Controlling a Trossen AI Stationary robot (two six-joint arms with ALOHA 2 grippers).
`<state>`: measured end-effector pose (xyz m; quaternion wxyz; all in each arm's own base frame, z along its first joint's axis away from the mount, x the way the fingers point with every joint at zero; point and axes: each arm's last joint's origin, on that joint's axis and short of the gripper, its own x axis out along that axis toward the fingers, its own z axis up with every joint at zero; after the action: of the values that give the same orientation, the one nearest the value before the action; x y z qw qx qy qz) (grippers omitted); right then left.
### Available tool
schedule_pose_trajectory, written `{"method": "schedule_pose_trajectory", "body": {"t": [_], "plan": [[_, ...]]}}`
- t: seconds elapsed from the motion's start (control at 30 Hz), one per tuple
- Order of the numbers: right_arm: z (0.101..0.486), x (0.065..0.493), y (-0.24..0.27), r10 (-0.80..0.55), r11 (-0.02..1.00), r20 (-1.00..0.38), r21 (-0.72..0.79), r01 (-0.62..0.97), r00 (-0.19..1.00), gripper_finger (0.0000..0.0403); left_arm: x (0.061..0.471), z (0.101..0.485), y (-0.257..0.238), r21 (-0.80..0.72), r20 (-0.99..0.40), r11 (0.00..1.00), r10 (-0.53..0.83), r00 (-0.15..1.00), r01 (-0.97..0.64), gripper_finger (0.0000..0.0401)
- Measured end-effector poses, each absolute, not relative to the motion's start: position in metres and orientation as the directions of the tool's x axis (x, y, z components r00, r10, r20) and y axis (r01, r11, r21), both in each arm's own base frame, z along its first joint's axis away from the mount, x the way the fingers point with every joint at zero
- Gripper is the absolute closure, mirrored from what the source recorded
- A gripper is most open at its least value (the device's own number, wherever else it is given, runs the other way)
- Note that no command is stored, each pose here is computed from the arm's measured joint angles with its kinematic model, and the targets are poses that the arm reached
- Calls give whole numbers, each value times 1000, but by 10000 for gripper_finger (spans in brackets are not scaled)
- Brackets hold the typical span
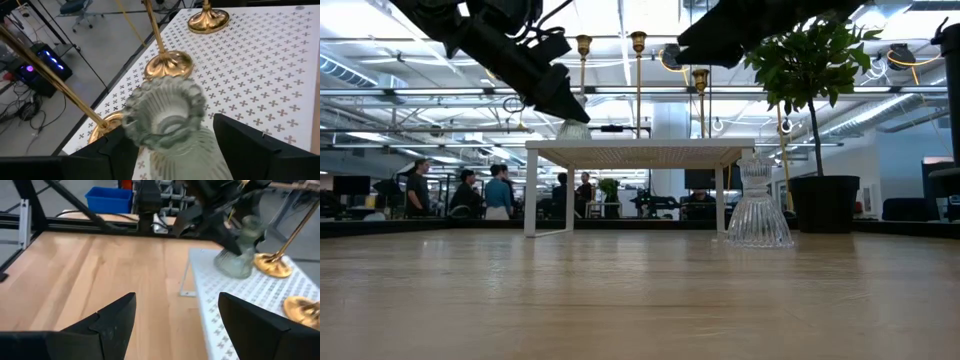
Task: Pick & Place candle stick holders
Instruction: Put the green glass candle holder on the shelf
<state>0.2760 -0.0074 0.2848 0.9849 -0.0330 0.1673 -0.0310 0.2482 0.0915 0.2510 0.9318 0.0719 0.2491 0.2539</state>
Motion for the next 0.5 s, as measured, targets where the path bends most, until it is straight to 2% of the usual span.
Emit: {"method": "schedule_pose_trajectory", "body": {"t": [0.13, 0.5], "plan": [[280, 274, 1, -42, 999, -380, -39, 30, 924, 129, 249, 251, 90, 249, -429, 877, 481, 765, -411, 150], [242, 264, 21, 23, 999, -433, 34, -10, 901, 124, 249, 251, 90, 257, -429, 880, 474, 768, -399, 113]]}}
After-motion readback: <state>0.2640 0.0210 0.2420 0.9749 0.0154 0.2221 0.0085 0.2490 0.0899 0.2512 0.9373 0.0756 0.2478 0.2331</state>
